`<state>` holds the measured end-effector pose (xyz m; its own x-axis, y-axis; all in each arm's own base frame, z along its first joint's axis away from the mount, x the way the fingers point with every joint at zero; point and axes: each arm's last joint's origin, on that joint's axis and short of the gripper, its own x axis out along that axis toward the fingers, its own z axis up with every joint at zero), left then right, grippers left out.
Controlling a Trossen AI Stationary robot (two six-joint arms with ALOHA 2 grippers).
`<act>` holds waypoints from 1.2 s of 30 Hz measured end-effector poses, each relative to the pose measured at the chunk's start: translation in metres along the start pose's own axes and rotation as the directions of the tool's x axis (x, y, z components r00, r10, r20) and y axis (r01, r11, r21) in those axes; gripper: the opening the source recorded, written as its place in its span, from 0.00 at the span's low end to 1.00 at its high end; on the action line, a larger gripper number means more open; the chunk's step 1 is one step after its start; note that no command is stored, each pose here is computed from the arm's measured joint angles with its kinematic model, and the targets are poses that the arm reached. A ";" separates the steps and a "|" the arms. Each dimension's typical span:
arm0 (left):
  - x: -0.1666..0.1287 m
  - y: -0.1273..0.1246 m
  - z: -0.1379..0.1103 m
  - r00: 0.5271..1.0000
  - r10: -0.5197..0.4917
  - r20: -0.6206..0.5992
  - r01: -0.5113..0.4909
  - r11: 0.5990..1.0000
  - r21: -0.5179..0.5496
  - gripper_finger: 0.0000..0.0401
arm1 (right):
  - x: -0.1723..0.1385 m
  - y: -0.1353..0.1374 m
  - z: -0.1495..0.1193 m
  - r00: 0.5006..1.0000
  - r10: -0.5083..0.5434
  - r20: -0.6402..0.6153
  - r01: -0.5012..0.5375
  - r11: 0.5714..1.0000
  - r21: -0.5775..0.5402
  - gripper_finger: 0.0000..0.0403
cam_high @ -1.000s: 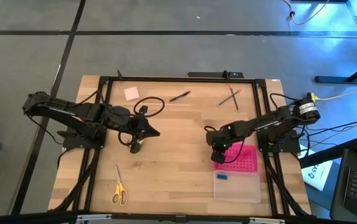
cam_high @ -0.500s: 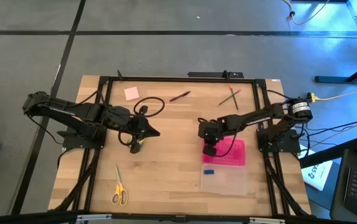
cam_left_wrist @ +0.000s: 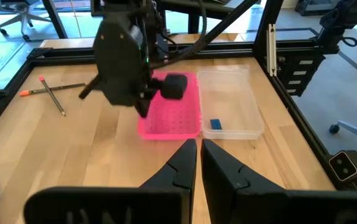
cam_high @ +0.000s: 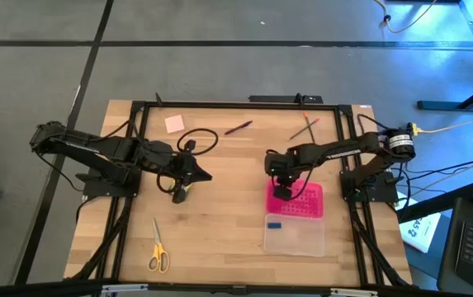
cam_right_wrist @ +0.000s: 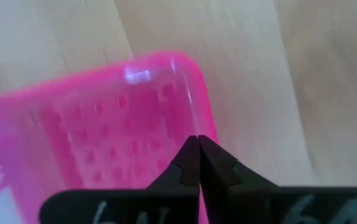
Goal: Pack school essentials
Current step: Adjust the pink box
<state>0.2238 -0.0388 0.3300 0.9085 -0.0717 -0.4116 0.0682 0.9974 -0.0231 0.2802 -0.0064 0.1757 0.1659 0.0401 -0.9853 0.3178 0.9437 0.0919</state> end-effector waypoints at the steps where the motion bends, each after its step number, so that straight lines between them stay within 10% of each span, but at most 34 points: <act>1: 0.000 0.000 0.000 1.000 0.000 0.000 0.000 1.000 0.000 0.05 | -0.007 0.001 0.000 1.000 -0.013 -0.016 0.013 1.000 0.010 0.00; 15: 0.000 0.001 0.000 0.999 0.034 0.002 -0.034 0.999 -0.007 0.05 | -0.079 -0.008 -0.079 0.998 -0.067 -0.021 0.070 0.936 0.346 0.00; 26: 0.000 0.001 0.000 0.999 0.034 0.002 -0.034 0.999 -0.007 0.05 | -0.054 -0.013 -0.137 0.980 0.027 -0.195 0.089 0.820 0.565 0.00; 36: 0.000 0.002 0.000 0.999 0.051 0.007 -0.051 0.999 -0.008 0.05 | -0.033 -0.007 -0.128 0.952 -0.004 -0.305 0.190 0.790 0.583 0.00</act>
<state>0.2242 -0.0371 0.3303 0.9136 -0.0204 -0.4060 0.0183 0.9998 -0.0090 0.1534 0.0274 0.1894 -0.1278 0.1346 -0.9826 0.8265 0.5621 -0.0305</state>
